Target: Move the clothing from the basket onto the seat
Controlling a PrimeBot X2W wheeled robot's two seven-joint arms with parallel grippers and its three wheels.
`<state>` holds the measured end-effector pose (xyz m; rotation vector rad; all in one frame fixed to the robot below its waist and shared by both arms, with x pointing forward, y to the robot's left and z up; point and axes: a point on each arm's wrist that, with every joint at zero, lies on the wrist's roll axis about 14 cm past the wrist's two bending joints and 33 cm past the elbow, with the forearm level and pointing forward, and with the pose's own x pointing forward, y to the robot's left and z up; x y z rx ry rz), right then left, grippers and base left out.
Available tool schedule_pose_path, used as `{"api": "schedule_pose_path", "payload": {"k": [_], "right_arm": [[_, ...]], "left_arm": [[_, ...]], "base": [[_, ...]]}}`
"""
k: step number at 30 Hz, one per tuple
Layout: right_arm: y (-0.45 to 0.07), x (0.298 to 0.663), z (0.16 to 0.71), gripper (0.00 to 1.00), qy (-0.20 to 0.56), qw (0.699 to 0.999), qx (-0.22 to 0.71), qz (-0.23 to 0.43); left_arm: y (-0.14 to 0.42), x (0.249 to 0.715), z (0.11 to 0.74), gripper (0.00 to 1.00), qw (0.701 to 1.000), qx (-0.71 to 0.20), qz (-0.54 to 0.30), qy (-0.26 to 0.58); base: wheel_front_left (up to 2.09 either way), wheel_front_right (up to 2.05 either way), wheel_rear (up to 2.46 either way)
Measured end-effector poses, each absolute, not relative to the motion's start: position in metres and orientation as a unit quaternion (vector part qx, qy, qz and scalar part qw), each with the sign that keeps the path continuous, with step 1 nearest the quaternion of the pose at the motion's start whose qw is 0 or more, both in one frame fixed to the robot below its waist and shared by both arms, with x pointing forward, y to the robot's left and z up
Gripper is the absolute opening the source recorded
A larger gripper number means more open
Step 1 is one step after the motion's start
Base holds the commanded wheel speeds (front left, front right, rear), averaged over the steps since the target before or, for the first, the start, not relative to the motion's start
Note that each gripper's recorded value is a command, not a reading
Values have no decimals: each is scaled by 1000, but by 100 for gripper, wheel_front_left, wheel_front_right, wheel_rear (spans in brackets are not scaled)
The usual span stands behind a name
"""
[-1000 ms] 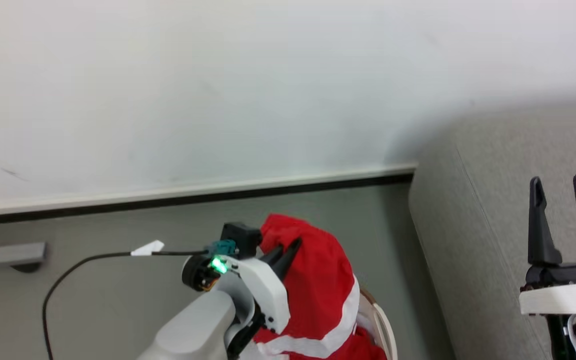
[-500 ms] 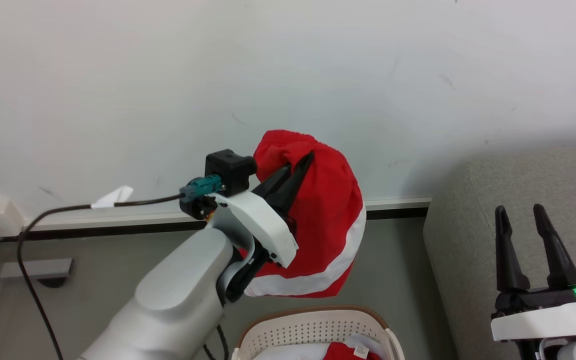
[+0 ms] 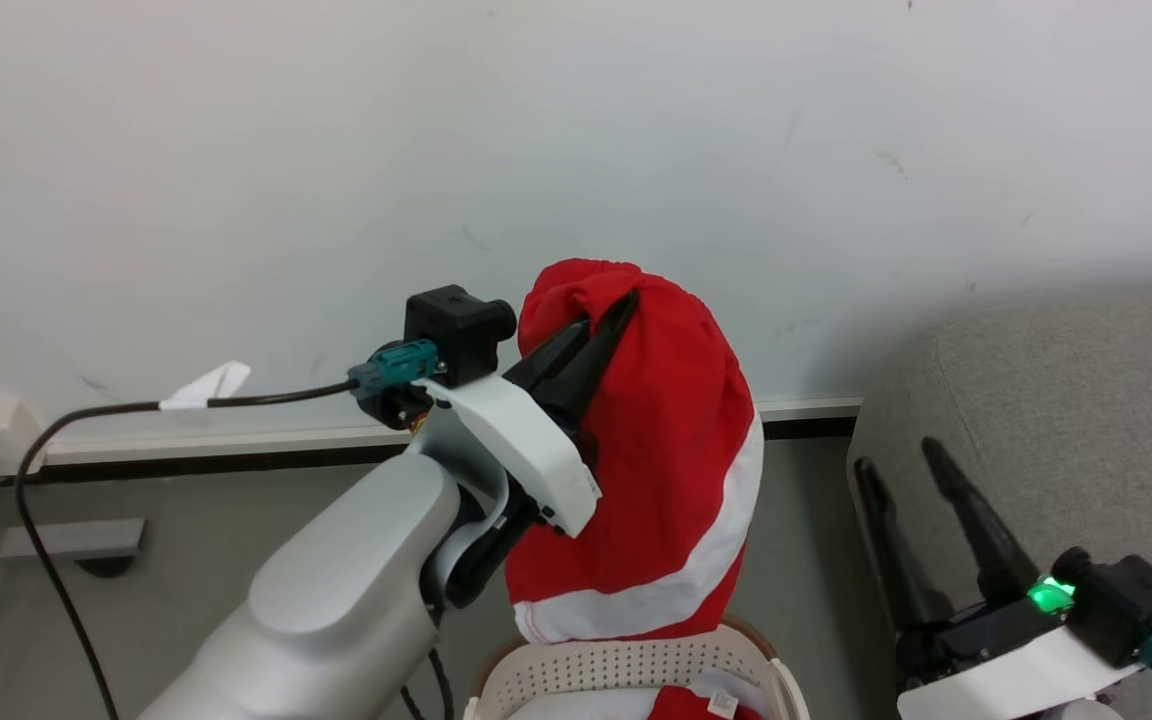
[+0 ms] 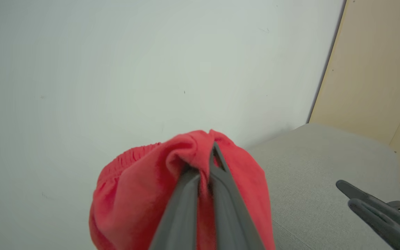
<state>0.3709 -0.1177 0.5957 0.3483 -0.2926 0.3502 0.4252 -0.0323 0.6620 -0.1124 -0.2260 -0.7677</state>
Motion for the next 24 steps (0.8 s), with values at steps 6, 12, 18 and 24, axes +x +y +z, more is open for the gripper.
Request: {"api": "schedule_pose_path", "payload": {"k": [6,12,18,24], "right_arm": [[-97,374,579,100,-100,956,158,226],[-64,378,558,100,-43,946,132,293],[-39,380,533,100,21,932,98,348],[-7,370,526,100,58,908,103,402]], "left_arm": [[-35,418,664,0,916,-51,-382,-109],[-39,407,664,0,911,-54,-396,-104],[-42,394,659,0,907,-56,-407,-93],[-44,379,653,0,903,-56,-418,-83]], "base": [[0,0,0],[0,0,0],[0,0,0],[0,0,0]]}}
